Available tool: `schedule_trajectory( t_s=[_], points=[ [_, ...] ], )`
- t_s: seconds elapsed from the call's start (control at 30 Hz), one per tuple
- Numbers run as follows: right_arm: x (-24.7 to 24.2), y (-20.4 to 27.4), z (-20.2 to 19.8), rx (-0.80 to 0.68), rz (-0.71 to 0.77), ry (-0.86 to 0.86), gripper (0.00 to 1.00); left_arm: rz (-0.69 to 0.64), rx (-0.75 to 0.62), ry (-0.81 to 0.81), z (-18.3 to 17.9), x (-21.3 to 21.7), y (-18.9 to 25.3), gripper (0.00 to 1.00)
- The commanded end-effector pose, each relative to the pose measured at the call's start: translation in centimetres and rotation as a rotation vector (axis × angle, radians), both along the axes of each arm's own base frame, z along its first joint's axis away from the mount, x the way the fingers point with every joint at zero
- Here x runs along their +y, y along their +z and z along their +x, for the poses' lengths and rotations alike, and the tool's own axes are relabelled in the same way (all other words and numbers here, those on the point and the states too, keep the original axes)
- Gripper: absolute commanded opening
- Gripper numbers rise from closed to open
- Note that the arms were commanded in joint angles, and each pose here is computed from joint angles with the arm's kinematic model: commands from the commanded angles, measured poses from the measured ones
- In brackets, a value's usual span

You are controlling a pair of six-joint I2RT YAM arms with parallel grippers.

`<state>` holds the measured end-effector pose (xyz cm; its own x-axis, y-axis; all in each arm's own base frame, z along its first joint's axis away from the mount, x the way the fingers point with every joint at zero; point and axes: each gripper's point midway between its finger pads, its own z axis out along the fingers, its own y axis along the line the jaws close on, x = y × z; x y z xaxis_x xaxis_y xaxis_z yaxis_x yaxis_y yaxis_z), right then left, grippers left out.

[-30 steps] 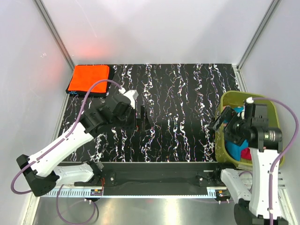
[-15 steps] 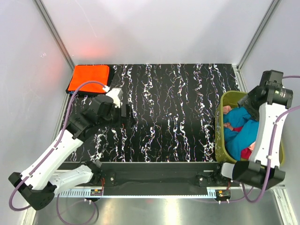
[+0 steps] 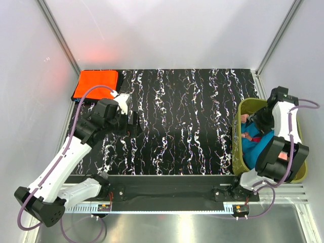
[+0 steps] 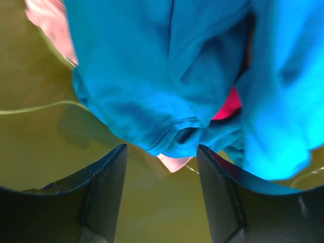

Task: Fold and stack the t-shirts
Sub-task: Grab the tshirt from the pile

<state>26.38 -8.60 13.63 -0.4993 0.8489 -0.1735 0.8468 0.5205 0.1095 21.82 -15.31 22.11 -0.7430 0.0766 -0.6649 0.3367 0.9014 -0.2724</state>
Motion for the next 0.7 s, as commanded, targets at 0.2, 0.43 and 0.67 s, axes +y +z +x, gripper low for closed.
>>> schedule_trajectory(
  t_s=[0.2,0.43,0.67],
  points=[
    [1.0,-2.1,2.2,-0.113,0.061,-0.034,0.55,-0.018,-0.063,-0.036,1.2,-0.8,1.9,0.99],
    [-1.6,2.0,2.9,-0.121,-0.072,-0.014,0.0,-0.008,-0.058,-0.033,1.5,-0.8,2.0,0.99],
    [-2.3,13.5,2.4,-0.32,-0.212,0.005,0.0,-0.045,-0.059,-0.003,1.3,-0.8,2.6,0.99]
  ],
)
